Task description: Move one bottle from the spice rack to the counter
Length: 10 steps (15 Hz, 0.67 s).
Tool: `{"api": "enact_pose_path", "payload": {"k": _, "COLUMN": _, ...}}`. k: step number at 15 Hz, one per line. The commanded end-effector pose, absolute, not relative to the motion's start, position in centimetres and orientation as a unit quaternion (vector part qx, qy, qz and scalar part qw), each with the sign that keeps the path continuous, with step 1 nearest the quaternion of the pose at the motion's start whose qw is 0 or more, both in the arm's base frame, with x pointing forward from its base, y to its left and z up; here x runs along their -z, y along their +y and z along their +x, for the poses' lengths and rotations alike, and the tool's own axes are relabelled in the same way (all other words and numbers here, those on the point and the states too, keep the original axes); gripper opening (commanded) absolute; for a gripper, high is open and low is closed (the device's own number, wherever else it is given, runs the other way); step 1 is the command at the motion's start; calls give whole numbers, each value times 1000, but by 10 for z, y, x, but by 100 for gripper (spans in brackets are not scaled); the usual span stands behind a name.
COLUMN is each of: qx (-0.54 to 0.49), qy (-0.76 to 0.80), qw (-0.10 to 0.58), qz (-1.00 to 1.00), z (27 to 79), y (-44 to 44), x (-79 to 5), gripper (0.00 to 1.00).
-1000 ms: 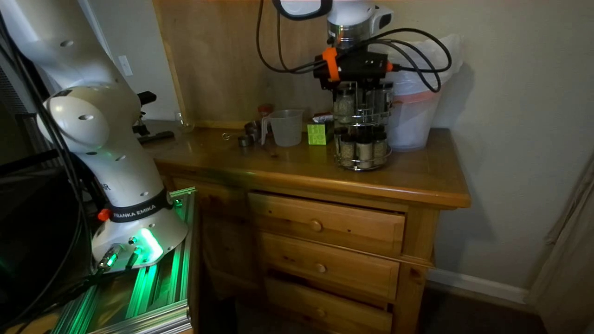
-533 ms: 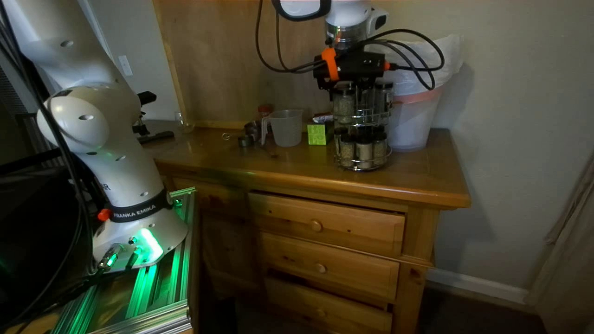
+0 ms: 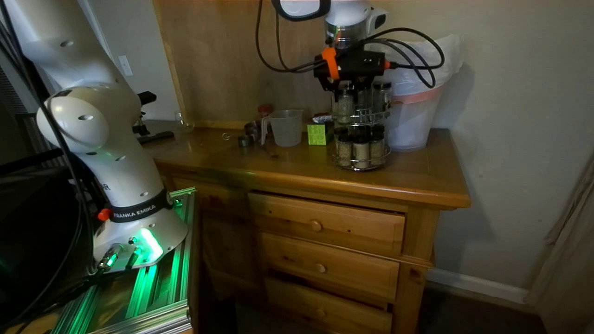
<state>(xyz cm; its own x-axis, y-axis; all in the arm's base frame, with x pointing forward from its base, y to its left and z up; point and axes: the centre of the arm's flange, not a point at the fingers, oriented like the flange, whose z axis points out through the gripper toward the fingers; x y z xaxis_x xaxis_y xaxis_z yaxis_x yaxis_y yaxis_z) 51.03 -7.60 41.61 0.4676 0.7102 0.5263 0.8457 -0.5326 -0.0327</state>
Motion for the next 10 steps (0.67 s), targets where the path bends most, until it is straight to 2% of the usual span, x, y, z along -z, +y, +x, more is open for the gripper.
{"api": "enact_pose_path", "payload": {"k": 1, "qx": 235, "qy": -467, "qw": 141, "qz": -841, "z": 501, "y": -83, "x": -419, "gripper": 24}}
{"api": "enact_pose_path", "payload": {"k": 10, "qx": 268, "qy": -465, "qw": 116, "qz": -836, "z": 499, "y": -78, "x": -456, "gripper": 24}}
